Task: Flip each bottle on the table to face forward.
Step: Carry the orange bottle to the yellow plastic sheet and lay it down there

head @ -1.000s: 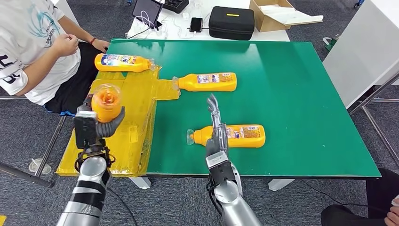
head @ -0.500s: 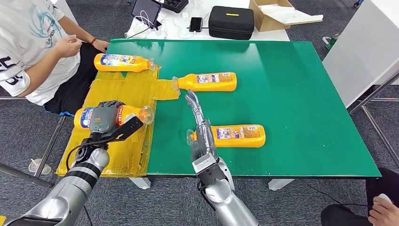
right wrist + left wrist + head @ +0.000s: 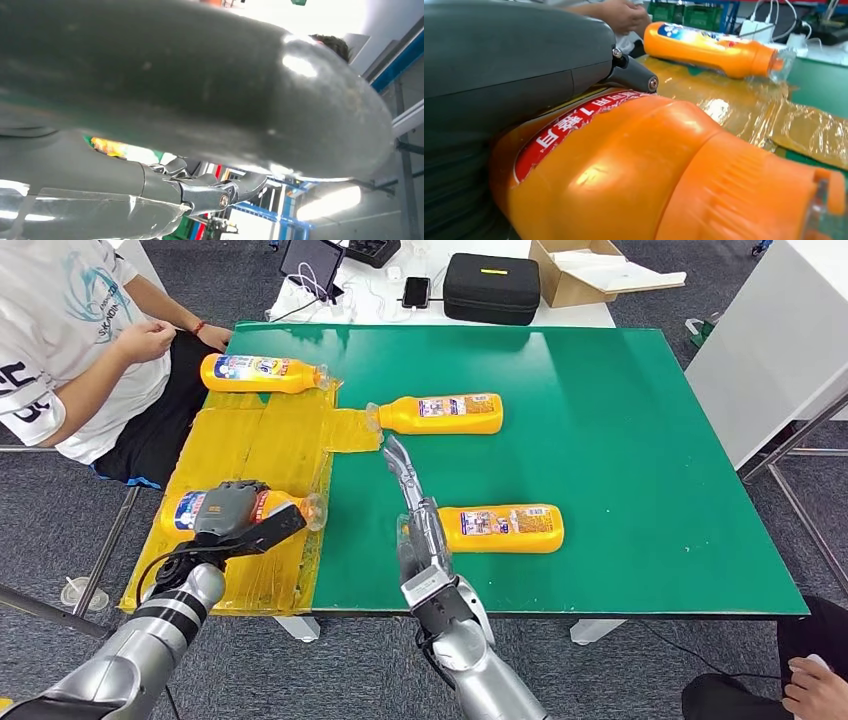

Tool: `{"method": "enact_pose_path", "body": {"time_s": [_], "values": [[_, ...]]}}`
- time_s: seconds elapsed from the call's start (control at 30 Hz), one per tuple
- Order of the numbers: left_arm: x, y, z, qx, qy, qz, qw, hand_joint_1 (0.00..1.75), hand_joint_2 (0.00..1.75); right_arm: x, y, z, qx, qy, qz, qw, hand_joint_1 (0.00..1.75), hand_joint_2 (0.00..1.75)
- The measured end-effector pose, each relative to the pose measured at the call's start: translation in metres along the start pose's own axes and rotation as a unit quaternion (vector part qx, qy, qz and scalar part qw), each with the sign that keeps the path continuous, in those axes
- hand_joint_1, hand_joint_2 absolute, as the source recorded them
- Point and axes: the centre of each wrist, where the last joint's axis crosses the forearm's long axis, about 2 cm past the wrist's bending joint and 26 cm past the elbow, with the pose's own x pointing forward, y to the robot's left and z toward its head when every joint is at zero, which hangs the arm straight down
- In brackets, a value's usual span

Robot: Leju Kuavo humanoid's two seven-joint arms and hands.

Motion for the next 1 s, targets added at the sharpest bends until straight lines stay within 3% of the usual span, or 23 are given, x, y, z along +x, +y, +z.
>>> {"method": "enact_pose_path", "body": {"time_s": [0.07,0.1,0.43,0.93,1.0], "values": [[0.0,0.0,-0.001,-0.014,0.002,-0.001,1.0,0.1,1.75,-0.001,0.001,0.001,0.005,0.005,-0.004,1.0,0.0,0.0],[0.0,0.0,-0.001,-0.023,0.003,-0.003,1.0,0.03,1.75,-0.002,0.002,0.002,0.007,0.007,-0.007,1.0,0.0,0.0],[-0.001,-0.002,0.0,-0.083,0.003,0.0,0.997,0.0,1.75,-0.008,0.006,0.006,0.024,0.029,-0.021,0.999,0.0,0.0],[-0.004,0.001,0.0,-0.11,-0.008,0.039,0.993,0.0,1.75,-0.015,0.01,0.009,0.038,0.048,-0.028,0.998,0.0,0.0],[-0.005,0.002,0.0,-0.121,-0.018,0.071,0.99,0.0,0.87,-0.016,0.009,0.009,0.041,0.049,-0.029,0.998,0.0,0.0]]}}
